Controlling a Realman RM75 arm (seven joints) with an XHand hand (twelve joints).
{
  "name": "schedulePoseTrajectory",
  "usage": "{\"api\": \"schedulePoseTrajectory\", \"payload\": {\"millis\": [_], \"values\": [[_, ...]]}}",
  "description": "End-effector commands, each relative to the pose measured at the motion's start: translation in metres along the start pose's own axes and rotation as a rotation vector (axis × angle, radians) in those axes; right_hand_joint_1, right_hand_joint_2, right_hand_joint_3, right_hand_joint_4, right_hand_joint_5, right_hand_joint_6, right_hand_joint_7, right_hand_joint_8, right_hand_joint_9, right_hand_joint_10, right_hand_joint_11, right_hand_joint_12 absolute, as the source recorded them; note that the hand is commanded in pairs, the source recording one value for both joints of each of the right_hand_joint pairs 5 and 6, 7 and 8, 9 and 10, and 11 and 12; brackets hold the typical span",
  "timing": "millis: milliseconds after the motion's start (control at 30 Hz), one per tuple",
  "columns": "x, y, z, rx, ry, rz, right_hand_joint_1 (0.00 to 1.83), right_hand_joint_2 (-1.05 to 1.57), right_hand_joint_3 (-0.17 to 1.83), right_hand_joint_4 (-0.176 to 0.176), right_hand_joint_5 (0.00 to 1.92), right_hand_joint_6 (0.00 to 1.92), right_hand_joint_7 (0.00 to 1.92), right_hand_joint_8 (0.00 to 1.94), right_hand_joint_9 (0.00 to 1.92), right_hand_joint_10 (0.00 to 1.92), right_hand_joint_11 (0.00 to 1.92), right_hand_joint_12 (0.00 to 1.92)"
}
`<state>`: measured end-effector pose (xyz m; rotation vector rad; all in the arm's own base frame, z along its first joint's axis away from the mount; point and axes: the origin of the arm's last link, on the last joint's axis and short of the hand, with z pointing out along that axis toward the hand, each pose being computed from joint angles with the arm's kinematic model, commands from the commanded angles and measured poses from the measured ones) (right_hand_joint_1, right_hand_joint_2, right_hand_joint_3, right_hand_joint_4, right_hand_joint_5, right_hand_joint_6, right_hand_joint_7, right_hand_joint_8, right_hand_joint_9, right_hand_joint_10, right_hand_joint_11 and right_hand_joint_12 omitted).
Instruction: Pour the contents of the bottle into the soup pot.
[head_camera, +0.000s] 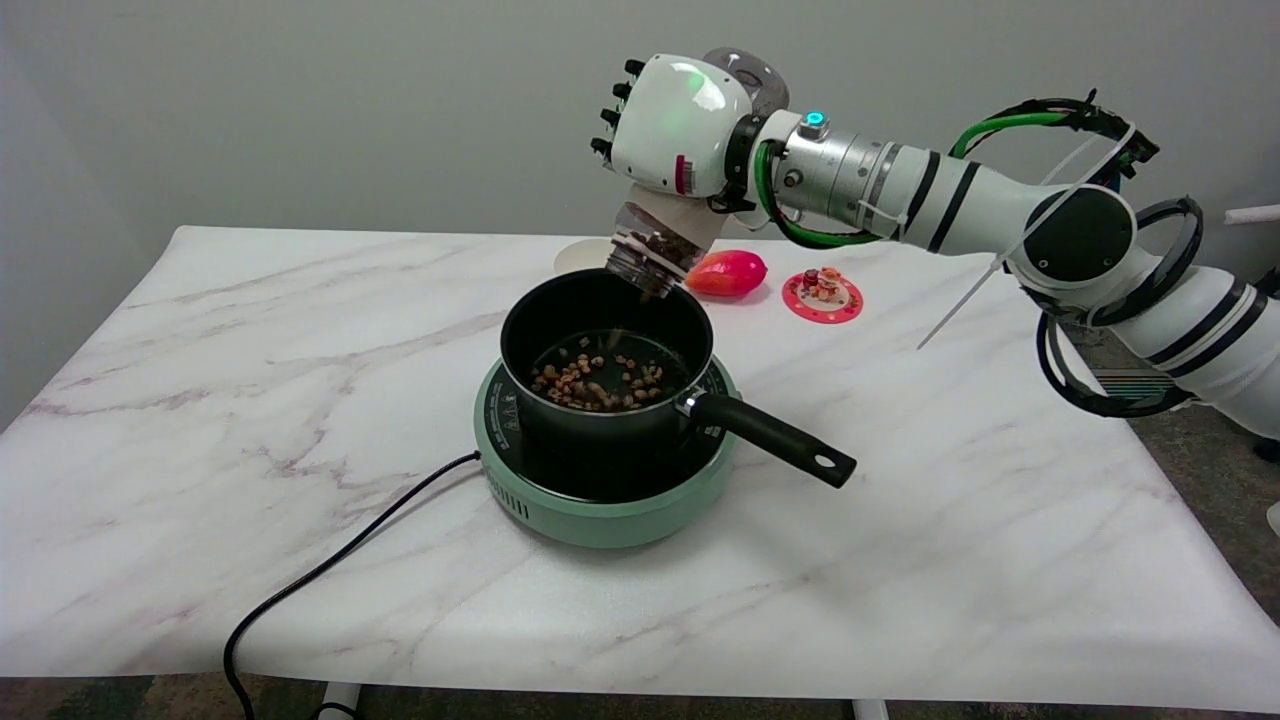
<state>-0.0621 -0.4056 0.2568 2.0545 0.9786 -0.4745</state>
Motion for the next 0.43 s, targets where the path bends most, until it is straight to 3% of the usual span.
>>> {"api": "schedulePoseTrajectory", "payload": {"millis": [33,433], "values": [[-0.011,-0.004,-0.004,-0.059,-0.005,0.183,1.60,0.82,0.85,0.000,1.92,1.92,1.92,1.92,1.46,1.46,1.22,1.22],[-0.023,0.006,-0.033,-0.250,0.075,0.795,1.61,0.79,0.85,0.000,1.92,1.92,1.92,1.92,1.44,1.44,1.21,1.21]]}}
